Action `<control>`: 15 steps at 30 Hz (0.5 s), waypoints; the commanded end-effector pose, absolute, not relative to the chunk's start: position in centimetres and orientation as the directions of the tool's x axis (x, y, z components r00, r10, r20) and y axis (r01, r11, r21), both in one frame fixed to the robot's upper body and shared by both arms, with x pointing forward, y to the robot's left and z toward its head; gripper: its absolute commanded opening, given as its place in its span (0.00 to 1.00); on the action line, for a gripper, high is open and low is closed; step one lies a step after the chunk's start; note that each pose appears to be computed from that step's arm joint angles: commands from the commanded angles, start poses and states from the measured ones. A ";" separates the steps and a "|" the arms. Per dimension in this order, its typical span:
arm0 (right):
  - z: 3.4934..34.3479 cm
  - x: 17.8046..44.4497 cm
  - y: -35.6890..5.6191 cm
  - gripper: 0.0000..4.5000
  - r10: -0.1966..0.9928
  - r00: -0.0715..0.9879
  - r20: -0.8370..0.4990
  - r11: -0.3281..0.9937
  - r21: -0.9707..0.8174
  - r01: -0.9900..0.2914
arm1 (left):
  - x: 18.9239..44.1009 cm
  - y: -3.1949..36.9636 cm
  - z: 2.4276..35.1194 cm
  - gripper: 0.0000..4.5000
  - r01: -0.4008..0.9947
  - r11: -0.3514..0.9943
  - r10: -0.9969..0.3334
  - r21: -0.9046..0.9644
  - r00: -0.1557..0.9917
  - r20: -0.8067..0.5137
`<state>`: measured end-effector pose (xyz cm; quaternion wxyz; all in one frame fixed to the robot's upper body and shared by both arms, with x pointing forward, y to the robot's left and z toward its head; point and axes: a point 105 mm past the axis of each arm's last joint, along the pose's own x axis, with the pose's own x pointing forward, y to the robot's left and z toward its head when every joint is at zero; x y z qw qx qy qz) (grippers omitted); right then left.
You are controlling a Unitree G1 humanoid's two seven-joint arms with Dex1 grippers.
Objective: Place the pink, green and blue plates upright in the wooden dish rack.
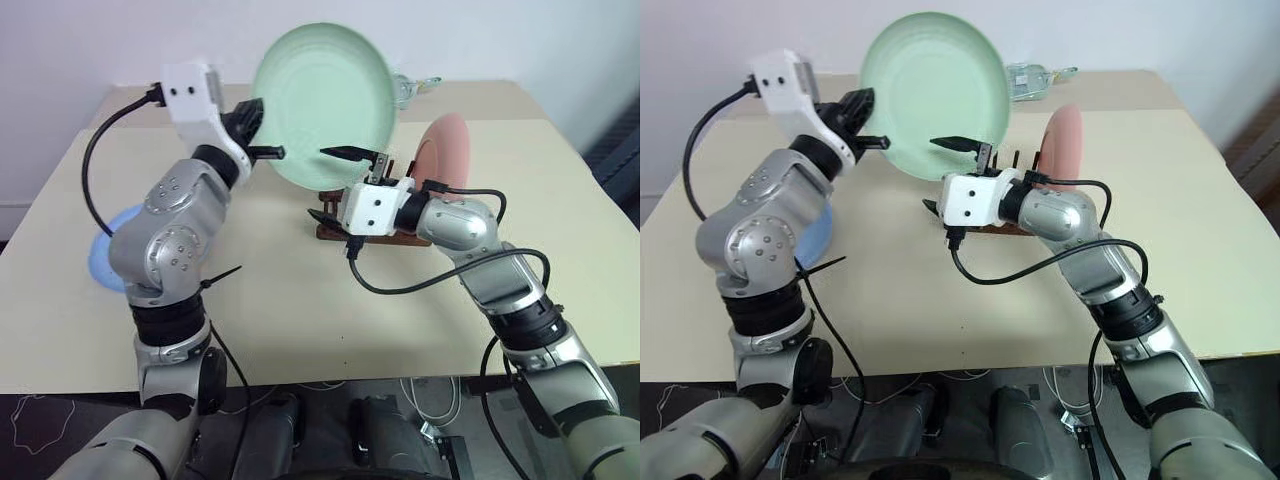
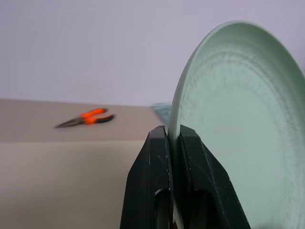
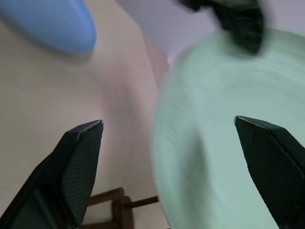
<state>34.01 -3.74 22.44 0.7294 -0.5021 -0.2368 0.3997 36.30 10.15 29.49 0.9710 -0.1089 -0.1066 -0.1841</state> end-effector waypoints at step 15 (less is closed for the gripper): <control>23.0 35.3 -4.6 0.00 0.763 0.646 0.041 0.189 -0.969 -0.162 | 34.2 13.6 36.0 0.69 0.455 0.774 -0.164 -0.440 0.816 0.554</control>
